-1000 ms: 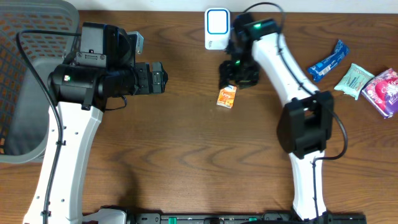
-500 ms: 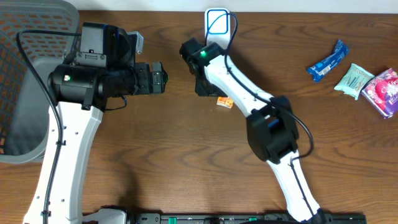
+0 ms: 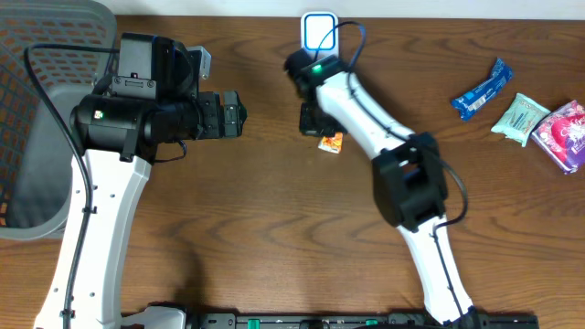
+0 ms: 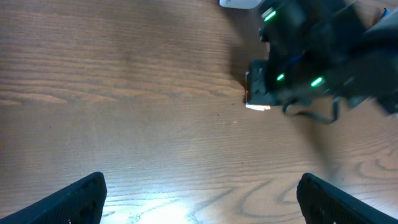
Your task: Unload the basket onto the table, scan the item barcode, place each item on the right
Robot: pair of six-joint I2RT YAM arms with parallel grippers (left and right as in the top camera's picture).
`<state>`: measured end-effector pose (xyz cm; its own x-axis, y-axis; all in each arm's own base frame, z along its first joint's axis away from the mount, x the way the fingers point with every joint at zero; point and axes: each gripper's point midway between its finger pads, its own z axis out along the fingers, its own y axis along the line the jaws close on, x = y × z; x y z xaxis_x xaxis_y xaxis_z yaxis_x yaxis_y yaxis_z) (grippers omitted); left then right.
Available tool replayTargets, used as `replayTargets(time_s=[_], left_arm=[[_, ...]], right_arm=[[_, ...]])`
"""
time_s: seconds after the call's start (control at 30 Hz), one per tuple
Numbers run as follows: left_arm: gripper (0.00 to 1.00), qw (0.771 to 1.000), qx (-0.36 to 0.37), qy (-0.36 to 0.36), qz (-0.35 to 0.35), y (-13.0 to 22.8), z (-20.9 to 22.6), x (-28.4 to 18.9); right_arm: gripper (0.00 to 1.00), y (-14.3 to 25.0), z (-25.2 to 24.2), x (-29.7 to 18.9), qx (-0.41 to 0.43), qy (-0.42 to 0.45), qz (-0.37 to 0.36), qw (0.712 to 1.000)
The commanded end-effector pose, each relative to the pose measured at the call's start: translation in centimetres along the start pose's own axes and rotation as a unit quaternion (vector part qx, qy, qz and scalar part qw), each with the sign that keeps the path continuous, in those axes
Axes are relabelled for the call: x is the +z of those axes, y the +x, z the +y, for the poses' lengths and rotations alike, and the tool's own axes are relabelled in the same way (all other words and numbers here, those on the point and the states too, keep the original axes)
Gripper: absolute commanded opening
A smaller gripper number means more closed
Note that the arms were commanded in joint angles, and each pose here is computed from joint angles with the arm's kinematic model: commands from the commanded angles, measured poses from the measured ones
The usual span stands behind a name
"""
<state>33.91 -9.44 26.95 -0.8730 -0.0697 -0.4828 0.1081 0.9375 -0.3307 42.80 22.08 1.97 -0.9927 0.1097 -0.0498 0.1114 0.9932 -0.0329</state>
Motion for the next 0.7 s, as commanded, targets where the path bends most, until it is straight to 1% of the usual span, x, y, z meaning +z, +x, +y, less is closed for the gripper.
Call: replayTargets(time_s=[0.0, 0.07, 0.1, 0.2, 0.27, 0.4, 0.53, 0.57, 0.67], left_arm=[[0.98, 1.000, -0.002, -0.006, 0.001, 0.0, 0.3, 0.1], [0.98, 1.000, -0.003, -0.006, 0.002, 0.0, 0.3, 0.1], [0.98, 1.000, -0.003, -0.006, 0.001, 0.0, 0.3, 0.1], [0.98, 1.000, -0.003, -0.006, 0.001, 0.0, 0.3, 0.1], [0.98, 1.000, -0.002, -0.006, 0.001, 0.0, 0.3, 0.1], [0.98, 1.000, -0.003, -0.006, 0.002, 0.1, 0.3, 0.1], [0.98, 1.000, -0.002, -0.006, 0.001, 0.0, 0.3, 0.1], [0.98, 1.000, -0.002, -0.006, 0.001, 0.0, 0.3, 0.1], [0.98, 1.000, -0.002, -0.006, 0.001, 0.0, 0.3, 0.1]], right_arm=[[0.01, 0.8, 2.8, -3.5, -0.079, -0.220, 0.076, 0.969], [0.01, 0.8, 3.5, -5.3, -0.106, -0.325, 0.097, 0.935], [0.01, 0.7, 3.6, -6.6, -0.117, -0.384, 0.104, 0.910], [0.01, 0.0, 3.1, -8.6, -0.128, -0.464, 0.100, 0.871], [0.01, -0.3, 2.5, -9.0, -0.123, -0.495, 0.099, 0.854], [0.01, 0.3, 1.0, -5.7, -0.085, -0.492, 0.124, 0.858], [0.01, 1.1, -0.7, -1.0, -0.011, -0.480, 0.154, 0.863], [0.01, 1.0, -1.8, 0.5, 0.009, -0.464, 0.153, 0.872], [0.10, 0.8, -5.1, 2.7, 0.037, -0.403, 0.151, 0.902]])
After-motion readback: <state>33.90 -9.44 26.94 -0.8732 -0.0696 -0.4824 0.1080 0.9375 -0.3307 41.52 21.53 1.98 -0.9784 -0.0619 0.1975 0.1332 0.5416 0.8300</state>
